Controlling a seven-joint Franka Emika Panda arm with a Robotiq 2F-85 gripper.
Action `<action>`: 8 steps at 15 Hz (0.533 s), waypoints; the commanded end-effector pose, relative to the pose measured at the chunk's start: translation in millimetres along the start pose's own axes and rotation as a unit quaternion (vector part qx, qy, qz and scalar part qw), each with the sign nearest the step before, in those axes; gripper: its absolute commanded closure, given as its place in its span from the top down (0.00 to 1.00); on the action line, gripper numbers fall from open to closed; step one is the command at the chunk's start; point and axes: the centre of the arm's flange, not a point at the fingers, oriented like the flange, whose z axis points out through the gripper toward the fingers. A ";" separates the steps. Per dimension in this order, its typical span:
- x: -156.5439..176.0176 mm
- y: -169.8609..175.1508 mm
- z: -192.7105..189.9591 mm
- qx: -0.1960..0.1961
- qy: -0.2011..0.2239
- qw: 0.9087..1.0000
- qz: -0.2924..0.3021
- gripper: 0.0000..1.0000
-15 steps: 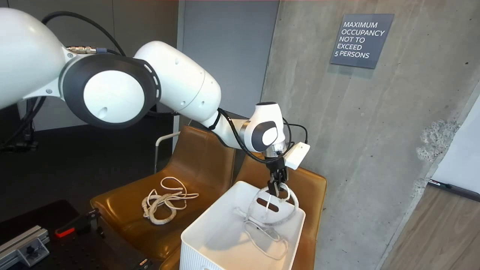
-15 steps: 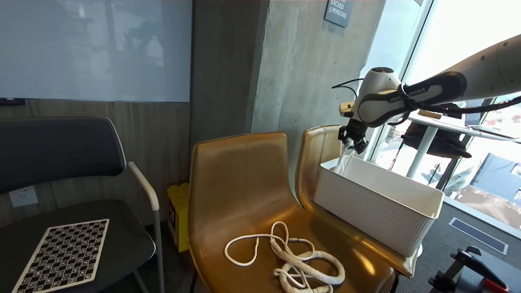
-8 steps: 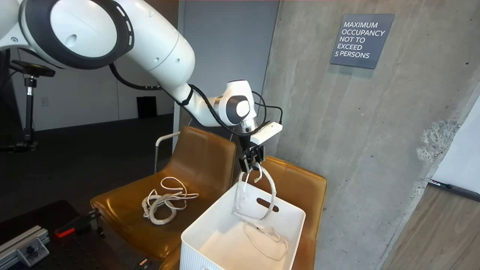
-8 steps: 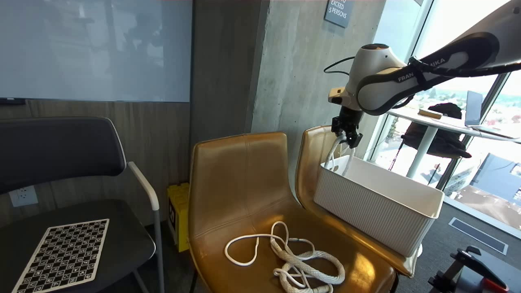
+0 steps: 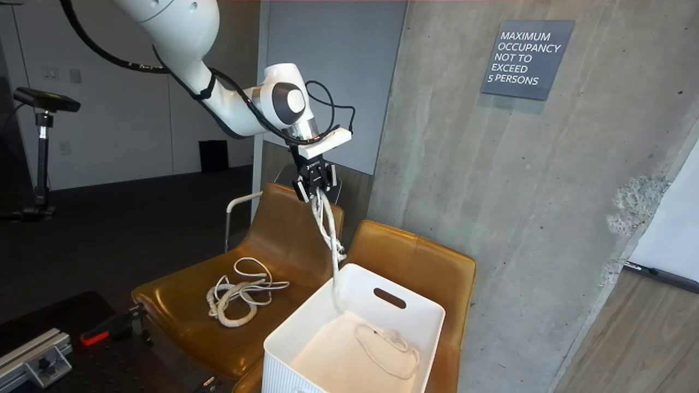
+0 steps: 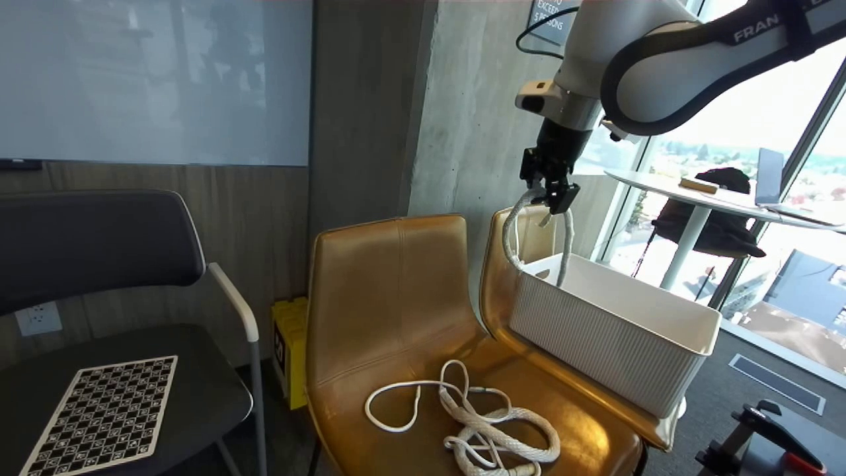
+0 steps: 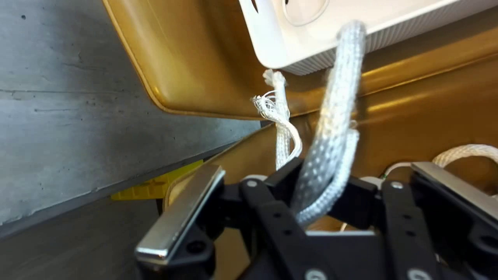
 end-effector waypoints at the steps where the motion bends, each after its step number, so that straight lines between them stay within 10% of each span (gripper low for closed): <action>1: 57.1 -41.5 -74.1 -0.013 0.026 0.999 -0.025 0.00; 8: 200.9 -117.9 -216.1 -0.027 0.071 0.994 -0.082 0.00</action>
